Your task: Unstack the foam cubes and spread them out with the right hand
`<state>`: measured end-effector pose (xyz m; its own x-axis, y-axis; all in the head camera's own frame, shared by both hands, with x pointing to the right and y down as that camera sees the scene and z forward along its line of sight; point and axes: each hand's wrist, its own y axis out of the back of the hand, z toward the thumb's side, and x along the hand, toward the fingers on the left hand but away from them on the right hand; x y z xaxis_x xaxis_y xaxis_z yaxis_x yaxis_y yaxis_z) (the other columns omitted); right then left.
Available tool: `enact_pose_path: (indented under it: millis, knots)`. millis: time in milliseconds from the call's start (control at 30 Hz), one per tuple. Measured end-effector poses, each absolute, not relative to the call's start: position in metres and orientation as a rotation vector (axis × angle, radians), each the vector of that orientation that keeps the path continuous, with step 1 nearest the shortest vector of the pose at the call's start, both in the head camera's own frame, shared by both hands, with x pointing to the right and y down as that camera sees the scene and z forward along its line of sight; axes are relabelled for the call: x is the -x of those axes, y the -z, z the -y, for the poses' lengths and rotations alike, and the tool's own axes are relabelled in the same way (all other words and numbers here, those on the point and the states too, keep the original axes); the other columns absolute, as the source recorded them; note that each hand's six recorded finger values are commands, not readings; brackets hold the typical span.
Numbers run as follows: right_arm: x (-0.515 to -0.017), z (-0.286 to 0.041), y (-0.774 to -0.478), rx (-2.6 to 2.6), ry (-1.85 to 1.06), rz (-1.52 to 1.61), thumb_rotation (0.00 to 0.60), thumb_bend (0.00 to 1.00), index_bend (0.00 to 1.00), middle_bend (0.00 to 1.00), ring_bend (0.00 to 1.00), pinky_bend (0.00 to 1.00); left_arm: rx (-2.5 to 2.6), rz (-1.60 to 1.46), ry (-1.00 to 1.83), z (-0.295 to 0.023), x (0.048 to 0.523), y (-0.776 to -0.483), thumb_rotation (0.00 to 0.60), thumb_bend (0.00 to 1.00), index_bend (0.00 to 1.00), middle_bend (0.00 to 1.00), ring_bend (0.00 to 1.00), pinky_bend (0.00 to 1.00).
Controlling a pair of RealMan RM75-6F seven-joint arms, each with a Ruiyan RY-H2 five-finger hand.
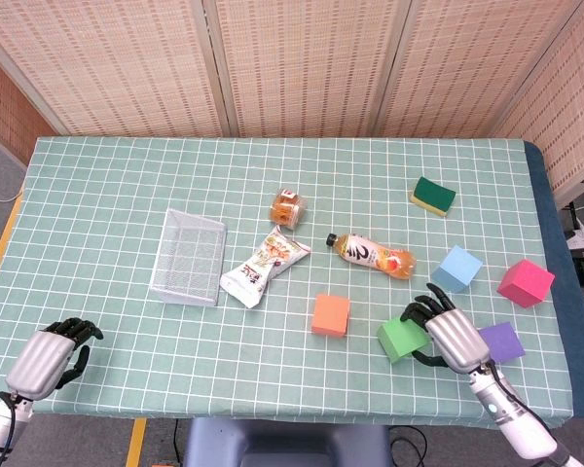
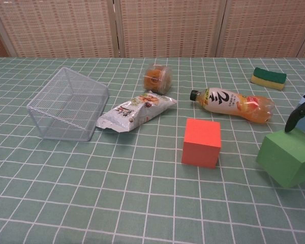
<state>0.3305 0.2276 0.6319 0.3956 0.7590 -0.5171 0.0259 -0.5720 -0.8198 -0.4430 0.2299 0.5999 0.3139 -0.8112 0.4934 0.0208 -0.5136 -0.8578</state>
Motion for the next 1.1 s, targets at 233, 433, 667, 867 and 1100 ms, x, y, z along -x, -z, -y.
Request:
enact_pose_path:
  millis: [233, 433, 667, 867, 1100]
  knots:
    - [-0.344, -0.240, -0.628, 1.919, -1.301, 0.603, 0.600, 0.09, 0.33, 0.49, 0.13, 0.05, 1.775, -0.699, 1.298, -0.230, 0.441, -0.602, 0.600, 0.68, 0.42, 0.38, 0.31, 0.47]
    - [-0.350, -0.242, -0.630, 1.939, -1.327, 0.580, 0.600, 0.09, 0.11, 0.08, 0.00, 0.04, 1.774, -0.703, 1.301, -0.230, 0.442, -0.602, 0.600, 0.68, 0.42, 0.38, 0.31, 0.47]
    - [-0.360, -0.241, -0.617, 1.948, -1.313, 0.633, 0.600, 0.08, 0.00, 0.00, 0.00, 0.04, 1.775, -0.707, 1.299, -0.230, 0.443, -0.601, 0.600, 0.68, 0.42, 0.38, 0.31, 0.47]
    - [-0.382, -0.237, -0.594, 1.830, -1.306, 0.822, 0.600, 0.08, 0.00, 0.00, 0.00, 0.04, 1.776, -0.706, 1.310, -0.229, 0.444, -0.603, 0.600, 0.68, 0.42, 0.38, 0.31, 0.47]
    - [-0.407, -0.228, -0.569, 1.602, -1.297, 1.061, 0.600, 0.08, 0.00, 0.00, 0.00, 0.04, 1.780, -0.690, 1.307, -0.231, 0.441, -0.605, 0.600, 0.68, 0.42, 0.38, 0.31, 0.47]
